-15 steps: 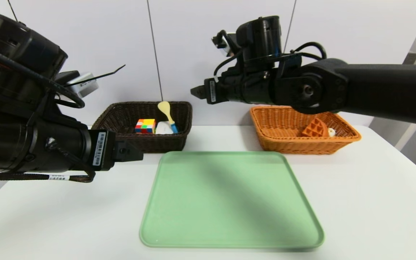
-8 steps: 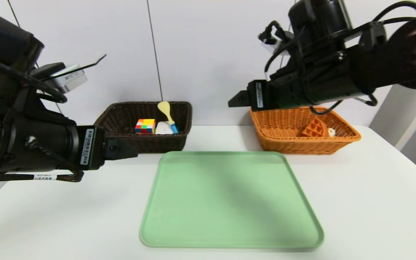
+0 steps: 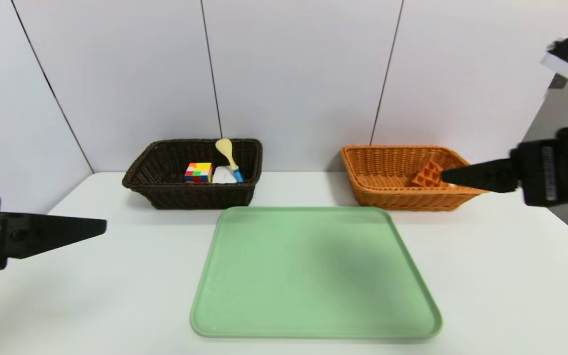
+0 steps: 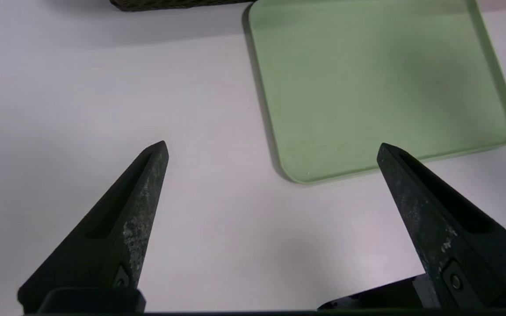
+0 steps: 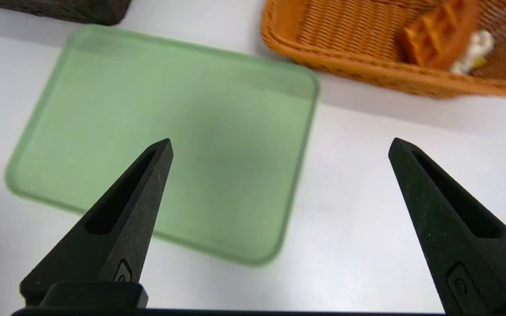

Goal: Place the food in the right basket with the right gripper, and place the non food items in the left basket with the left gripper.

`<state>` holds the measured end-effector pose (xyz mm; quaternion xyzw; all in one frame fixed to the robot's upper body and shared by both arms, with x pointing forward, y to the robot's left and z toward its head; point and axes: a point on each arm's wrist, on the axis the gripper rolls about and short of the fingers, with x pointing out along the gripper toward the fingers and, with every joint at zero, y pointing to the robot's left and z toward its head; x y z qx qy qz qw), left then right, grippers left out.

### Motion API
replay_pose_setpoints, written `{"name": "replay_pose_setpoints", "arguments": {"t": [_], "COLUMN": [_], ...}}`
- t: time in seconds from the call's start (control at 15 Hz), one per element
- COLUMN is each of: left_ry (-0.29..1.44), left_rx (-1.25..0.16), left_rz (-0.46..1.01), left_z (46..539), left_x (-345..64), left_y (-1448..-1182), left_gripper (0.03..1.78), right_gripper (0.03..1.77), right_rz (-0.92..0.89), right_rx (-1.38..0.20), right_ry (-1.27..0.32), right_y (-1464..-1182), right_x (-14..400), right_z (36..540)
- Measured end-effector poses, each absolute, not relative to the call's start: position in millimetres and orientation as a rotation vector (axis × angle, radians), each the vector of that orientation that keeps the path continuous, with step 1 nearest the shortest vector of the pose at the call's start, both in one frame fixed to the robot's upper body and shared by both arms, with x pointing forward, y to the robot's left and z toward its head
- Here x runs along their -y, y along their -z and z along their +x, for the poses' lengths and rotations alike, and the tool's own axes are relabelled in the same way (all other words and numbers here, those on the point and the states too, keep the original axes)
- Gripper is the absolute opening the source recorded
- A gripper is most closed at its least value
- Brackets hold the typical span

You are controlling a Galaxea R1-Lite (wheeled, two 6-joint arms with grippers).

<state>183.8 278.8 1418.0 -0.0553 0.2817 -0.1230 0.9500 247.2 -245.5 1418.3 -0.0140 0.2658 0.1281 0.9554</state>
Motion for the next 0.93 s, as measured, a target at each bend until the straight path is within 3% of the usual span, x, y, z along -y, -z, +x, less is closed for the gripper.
{"name": "replay_pose_setpoints", "arguments": {"t": [0.53, 0.93], "left_ry": [0.016, -0.107], "left_rx": [-0.474, -0.474], "left_rz": [-0.092, -0.096], "left_z": [128.8, 85.5], "left_x": [-326.1, -341.7], "left_y": [-1399.1, -1346.7], "left_gripper": [1.69, 1.69], "right_gripper": [1.69, 1.69], "right_rz": [-0.033, -0.032], "right_rx": [-0.410, -0.322], "right_ry": [-0.074, 0.033], "right_y": [-1396.5, -1376.2], "right_x": [326.9, 343.8], "right_z": [135.5, 83.2]}}
